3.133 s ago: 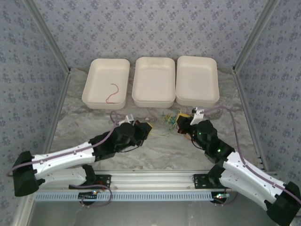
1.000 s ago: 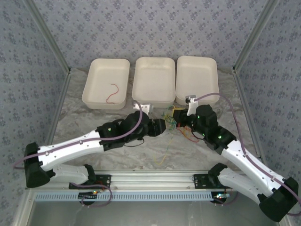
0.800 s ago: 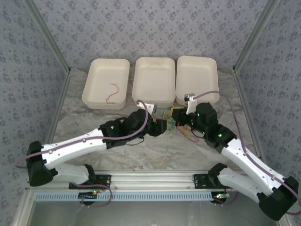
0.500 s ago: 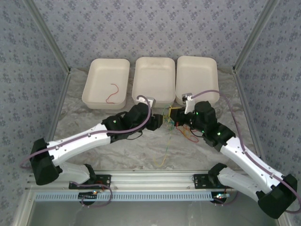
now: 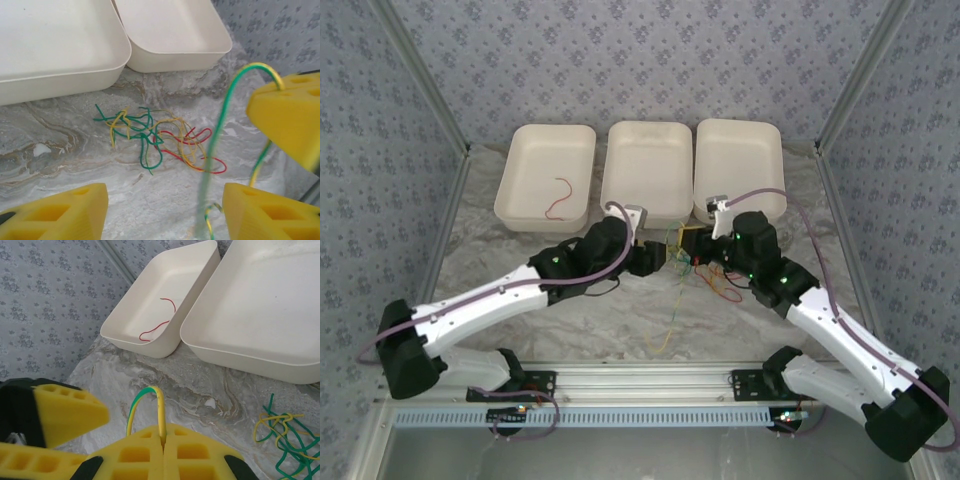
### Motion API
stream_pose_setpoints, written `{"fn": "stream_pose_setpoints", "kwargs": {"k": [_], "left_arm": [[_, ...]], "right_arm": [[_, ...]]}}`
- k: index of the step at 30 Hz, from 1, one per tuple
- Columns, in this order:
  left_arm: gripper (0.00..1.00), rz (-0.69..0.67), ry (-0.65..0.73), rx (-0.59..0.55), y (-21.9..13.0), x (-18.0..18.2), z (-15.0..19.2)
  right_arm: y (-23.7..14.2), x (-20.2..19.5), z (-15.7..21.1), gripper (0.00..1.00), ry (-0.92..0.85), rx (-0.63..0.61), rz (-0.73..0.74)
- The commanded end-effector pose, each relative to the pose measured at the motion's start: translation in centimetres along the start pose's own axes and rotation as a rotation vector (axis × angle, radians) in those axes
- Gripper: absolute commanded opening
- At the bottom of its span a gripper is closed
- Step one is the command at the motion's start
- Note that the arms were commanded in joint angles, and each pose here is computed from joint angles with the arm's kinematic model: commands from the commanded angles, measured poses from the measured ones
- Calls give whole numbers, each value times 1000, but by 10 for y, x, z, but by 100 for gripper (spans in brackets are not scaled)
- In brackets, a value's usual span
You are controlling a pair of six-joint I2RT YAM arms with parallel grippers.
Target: Untangle the cables
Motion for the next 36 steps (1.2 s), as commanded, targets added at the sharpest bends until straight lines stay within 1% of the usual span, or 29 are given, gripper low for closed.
{"fn": "stream_pose_setpoints", "kwargs": {"k": [1, 3, 4, 5, 6, 7, 8, 11, 13, 16, 18, 22, 27, 31, 33, 34, 36], "left_arm": [[63, 103, -107, 5, -14, -13, -10], [60, 111, -197, 49, -9, -10, -3], [57, 131, -253, 55, -8, -10, -1], [52, 185, -301, 56, -7, -14, 2], [50, 256, -328, 55, -7, -22, 3], [49, 326, -326, 52, -10, -33, 4], [49, 324, -299, 48, -12, -37, 8], [51, 149, -181, 52, -11, -20, 21], [54, 114, -150, 49, -7, -12, 24], [60, 94, -108, 23, -5, -7, 22], [61, 98, -91, 13, -3, -9, 19], [59, 44, -68, 2, 2, -2, 11], [55, 36, -60, -10, 6, 1, -2], [48, 55, -44, 15, 14, -6, -6], [43, 56, -34, 27, 18, -8, -6], [38, 46, -29, 28, 19, -7, -7], [22, 13, -25, 10, 18, -3, -13]], "right_arm": [[-3, 6, -14, 0, -13, -18, -24], [-3, 8, -16, 0, -8, -22, -34], [-3, 9, -17, 0, -3, -27, -40], [-3, 8, -19, 0, 4, -33, -42], [-3, 7, -20, 0, 13, -36, -46], [-3, 7, -22, 0, 27, -41, -52], [-2, 5, -23, 0, 45, -41, -56], [-2, 5, -29, 0, 84, -50, -82], [-2, 6, -31, 0, 93, -47, -96], [-2, 9, -32, 0, 96, -30, -108], [-2, 10, -30, 0, 96, -21, -114], [0, 13, -25, 0, 95, -1, -136], [1, 17, -22, 0, 94, 13, -150], [3, 17, -19, 0, 95, 19, -145], [4, 17, -17, 0, 98, 23, -148], [5, 17, -17, 0, 96, 24, -150], [6, 17, -14, 0, 92, 35, -151]]}}
Point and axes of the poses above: each hand's point on the last joint's axis, 136 mm out from that joint toward the fingers, its own y axis out along the fingers, its own x axis along the line the jaws close on, z = x × y, the point moved 2 cm from there along -y, back along the fingers, and after that the axes turned 9 degrees about -y, right-handed, at the moved point
